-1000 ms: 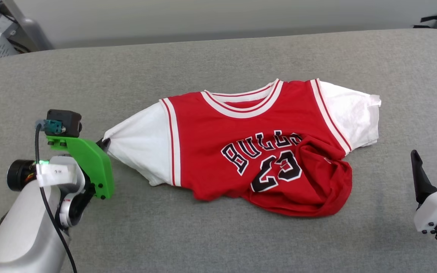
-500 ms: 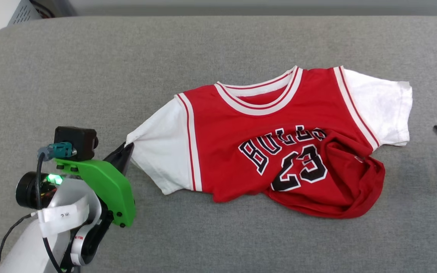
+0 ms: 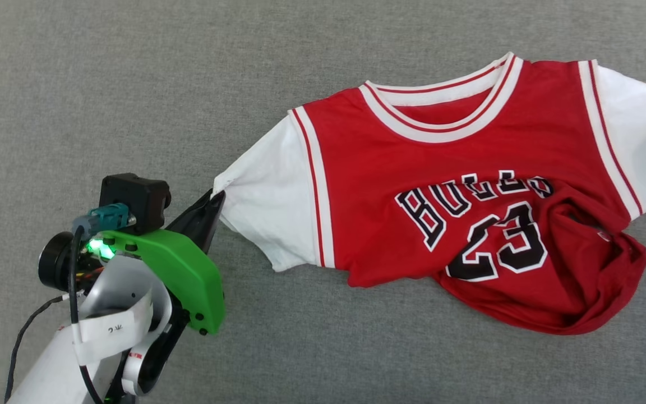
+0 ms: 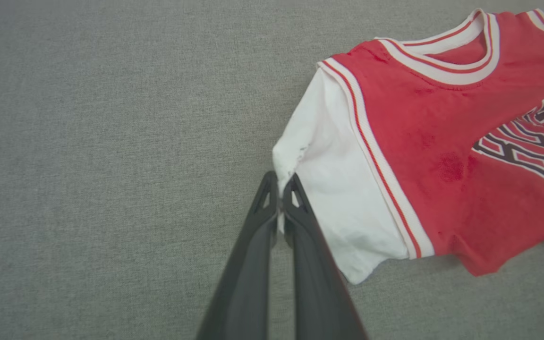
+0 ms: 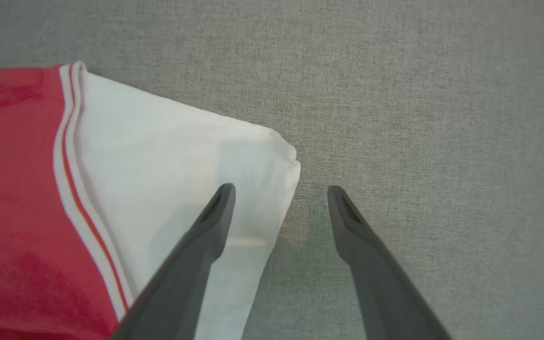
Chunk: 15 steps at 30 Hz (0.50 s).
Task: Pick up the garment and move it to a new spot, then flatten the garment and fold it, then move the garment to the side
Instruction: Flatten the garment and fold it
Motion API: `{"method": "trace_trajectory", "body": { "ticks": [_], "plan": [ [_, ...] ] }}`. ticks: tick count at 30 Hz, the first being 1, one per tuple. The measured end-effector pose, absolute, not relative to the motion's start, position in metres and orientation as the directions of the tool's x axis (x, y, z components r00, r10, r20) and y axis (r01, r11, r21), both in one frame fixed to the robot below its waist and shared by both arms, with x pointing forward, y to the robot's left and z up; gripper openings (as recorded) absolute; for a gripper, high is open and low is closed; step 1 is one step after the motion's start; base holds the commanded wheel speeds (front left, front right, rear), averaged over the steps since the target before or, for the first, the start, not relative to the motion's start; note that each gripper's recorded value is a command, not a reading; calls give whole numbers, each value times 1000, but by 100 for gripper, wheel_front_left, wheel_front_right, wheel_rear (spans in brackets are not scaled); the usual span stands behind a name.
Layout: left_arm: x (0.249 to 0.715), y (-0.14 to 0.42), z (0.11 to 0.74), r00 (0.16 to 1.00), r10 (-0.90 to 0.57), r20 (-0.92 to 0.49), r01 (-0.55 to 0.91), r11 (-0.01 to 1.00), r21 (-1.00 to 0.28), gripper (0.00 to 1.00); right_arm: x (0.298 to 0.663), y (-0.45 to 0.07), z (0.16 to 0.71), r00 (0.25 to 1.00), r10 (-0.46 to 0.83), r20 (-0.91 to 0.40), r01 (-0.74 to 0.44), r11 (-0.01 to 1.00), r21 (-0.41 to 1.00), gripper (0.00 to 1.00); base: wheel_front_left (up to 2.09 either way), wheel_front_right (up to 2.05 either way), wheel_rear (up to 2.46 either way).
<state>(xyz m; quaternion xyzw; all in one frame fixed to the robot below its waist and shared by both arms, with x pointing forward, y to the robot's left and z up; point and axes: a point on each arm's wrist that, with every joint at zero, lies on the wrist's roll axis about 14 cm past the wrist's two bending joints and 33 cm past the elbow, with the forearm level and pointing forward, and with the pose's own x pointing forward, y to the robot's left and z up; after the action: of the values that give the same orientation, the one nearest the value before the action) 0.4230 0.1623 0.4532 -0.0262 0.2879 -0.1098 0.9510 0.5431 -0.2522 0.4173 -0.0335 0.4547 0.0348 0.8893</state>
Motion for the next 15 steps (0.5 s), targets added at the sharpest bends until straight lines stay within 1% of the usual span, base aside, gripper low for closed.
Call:
{"method": "trace_trajectory", "body": {
  "ticks": [5,11,12,13,14,15],
  "plan": [
    [419,163,438,793,-214,-571,174,977,-124,0,551,-238,382,540,46,-840,-119,993,-22,100,0,0,0],
    [418,171,429,784,-192,-590,154,981,-114,0,555,-228,363,500,66,-863,-165,986,-21,100,0,0,0],
    [418,171,429,784,-191,-591,154,982,-112,0,554,-228,361,493,68,-867,-172,985,-21,91,0,0,0],
    [418,172,428,784,-191,-591,155,982,-111,0,554,-228,361,490,68,-869,-176,984,-22,44,0,0,0],
    [417,172,428,783,-190,-592,155,982,-110,0,554,-228,362,493,67,-867,-181,983,-27,15,0,0,0],
    [417,172,429,785,-189,-590,154,982,-109,0,554,-228,362,496,66,-866,-185,982,-31,0,0,0,0]
  ]
}}
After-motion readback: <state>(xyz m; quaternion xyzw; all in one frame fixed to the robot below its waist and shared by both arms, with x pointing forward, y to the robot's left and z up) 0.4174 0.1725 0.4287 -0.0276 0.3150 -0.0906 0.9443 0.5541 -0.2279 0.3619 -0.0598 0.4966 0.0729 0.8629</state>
